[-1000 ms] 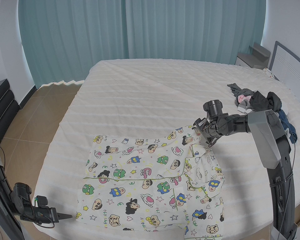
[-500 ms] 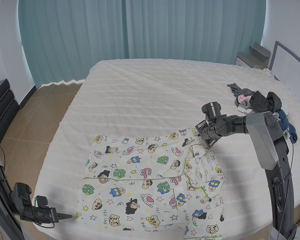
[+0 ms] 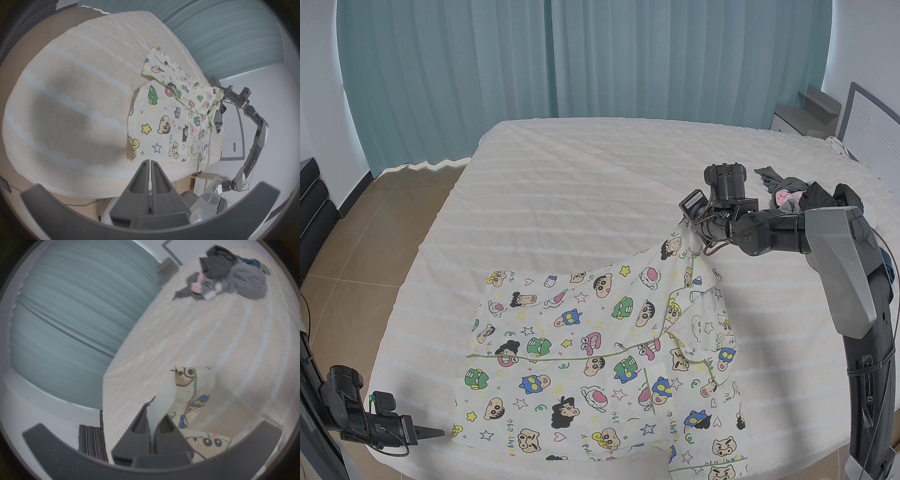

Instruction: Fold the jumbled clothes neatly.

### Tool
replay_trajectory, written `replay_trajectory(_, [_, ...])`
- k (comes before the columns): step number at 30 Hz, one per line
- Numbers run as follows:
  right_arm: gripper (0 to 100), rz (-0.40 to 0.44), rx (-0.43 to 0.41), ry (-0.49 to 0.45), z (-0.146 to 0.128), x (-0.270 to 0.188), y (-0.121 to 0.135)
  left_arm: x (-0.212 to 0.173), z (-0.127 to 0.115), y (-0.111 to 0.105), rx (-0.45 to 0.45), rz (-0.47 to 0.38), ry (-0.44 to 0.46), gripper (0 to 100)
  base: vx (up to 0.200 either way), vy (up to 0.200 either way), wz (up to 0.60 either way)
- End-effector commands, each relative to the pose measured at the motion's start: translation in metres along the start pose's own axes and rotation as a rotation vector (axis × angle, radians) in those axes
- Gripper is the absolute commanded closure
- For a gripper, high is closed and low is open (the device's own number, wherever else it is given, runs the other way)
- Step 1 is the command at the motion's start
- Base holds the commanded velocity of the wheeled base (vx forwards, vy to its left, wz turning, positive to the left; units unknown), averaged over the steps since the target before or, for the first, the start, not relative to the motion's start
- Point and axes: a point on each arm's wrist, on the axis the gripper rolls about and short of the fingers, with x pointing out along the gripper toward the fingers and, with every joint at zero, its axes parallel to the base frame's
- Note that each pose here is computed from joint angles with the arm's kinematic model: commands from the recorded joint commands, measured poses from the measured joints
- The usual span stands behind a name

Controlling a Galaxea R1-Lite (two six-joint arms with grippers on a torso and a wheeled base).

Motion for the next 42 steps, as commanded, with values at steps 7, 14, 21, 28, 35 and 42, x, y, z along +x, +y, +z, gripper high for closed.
replay_trajectory(7, [100,-0.122,-0.223,0.049,-0.016,0.002,-0.055,-0.001,-0.004,-0.001,-0.01,-0.001,0.01,100,0.0,0.0,0.0])
replay_trajectory(14, [100,-0.266,-0.256,0.055,-0.004,0.014,-0.083,-0.001,-0.004,-0.001,-0.01,-0.001,0.01,100,0.0,0.0,0.0])
replay_trajectory(21, [0,-0.289,-0.283,0.073,-0.007,0.013,-0.087,-0.001,-0.004,-0.001,-0.01,-0.001,0.01,100,0.0,0.0,0.0])
replay_trajectory(28, [0,-0.271,-0.295,0.054,0.002,0.002,-0.075,-0.001,-0.004,-0.002,-0.011,-0.005,0.006,100,0.0,0.0,0.0])
replay_trajectory(35, [0,-0.279,-0.298,0.02,0.027,-0.035,-0.066,-0.011,0.01,-0.009,0.086,-0.001,-0.108,100,0.0,0.0,0.0])
replay_trajectory(42, [0,-0.236,-0.348,0.023,0.016,-0.084,-0.07,-0.009,0.097,-0.078,0.088,-0.092,-0.35,100,0.0,0.0,0.0])
